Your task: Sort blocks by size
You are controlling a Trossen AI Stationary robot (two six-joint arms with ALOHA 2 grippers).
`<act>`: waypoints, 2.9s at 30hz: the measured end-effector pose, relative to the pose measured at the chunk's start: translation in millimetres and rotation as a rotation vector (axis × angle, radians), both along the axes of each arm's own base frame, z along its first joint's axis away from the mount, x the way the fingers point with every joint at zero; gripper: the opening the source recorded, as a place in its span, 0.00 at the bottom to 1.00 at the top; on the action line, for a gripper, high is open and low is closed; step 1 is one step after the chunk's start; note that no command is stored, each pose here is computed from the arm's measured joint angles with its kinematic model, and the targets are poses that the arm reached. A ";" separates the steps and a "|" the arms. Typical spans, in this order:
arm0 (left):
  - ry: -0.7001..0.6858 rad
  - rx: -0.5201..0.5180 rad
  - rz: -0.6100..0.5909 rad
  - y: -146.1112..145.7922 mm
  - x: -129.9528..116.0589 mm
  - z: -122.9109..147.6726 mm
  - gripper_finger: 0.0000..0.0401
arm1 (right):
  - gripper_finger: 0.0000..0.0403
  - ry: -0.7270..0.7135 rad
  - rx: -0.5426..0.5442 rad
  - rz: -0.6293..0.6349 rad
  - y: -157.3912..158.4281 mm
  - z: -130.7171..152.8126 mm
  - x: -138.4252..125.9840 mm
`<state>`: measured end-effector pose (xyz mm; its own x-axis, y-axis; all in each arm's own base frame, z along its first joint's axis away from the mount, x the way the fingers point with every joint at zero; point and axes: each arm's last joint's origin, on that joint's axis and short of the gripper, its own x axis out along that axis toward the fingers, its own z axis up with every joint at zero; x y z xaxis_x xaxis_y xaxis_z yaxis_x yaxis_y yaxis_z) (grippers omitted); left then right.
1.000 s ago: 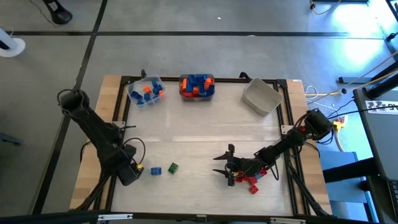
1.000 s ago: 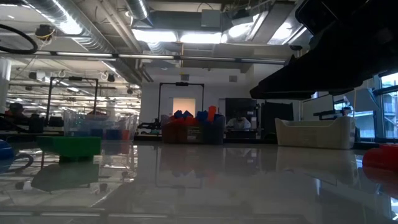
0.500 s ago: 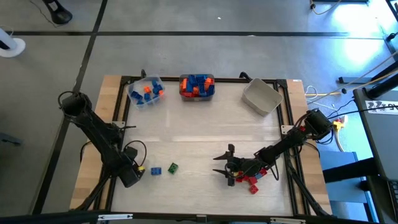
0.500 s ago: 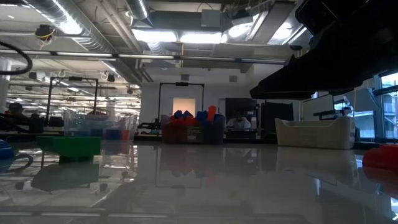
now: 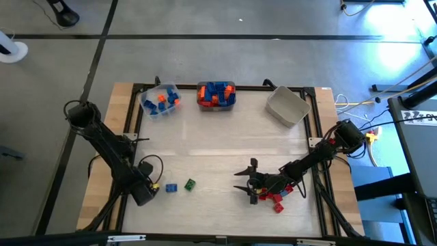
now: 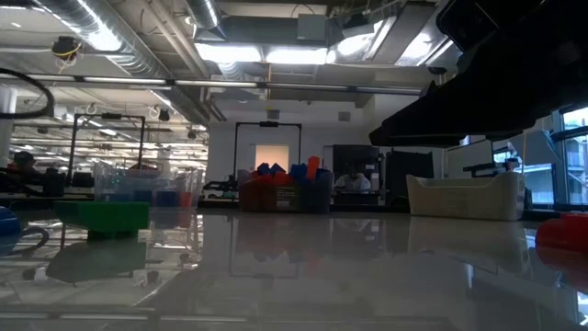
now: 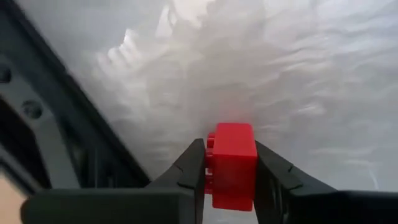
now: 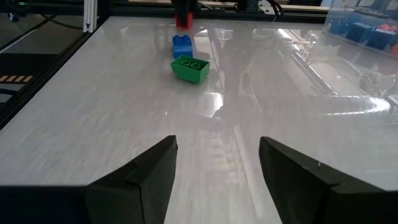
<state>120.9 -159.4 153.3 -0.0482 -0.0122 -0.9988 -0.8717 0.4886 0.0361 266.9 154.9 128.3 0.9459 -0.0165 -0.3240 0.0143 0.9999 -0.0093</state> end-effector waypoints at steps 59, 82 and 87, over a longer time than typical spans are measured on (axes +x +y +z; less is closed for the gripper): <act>0.097 0.657 0.090 313.1 46.9 56.9 0.23 | 0.57 -0.001 -0.005 -0.009 -0.3 0.0 0.0; -0.230 0.738 -0.190 241.0 78.9 95.4 0.49 | 0.57 0.001 -0.024 -0.022 -0.9 -0.4 -0.2; -0.477 0.767 -0.393 187.0 93.0 95.0 0.49 | 0.57 0.003 -0.025 -0.021 -1.0 -0.7 -0.3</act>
<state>213.9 27.6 248.3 0.5001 0.5776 -0.6453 -0.6577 0.7380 0.1508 266.6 153.9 127.7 0.9443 -0.0449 -0.3260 0.0355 0.9988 -0.0346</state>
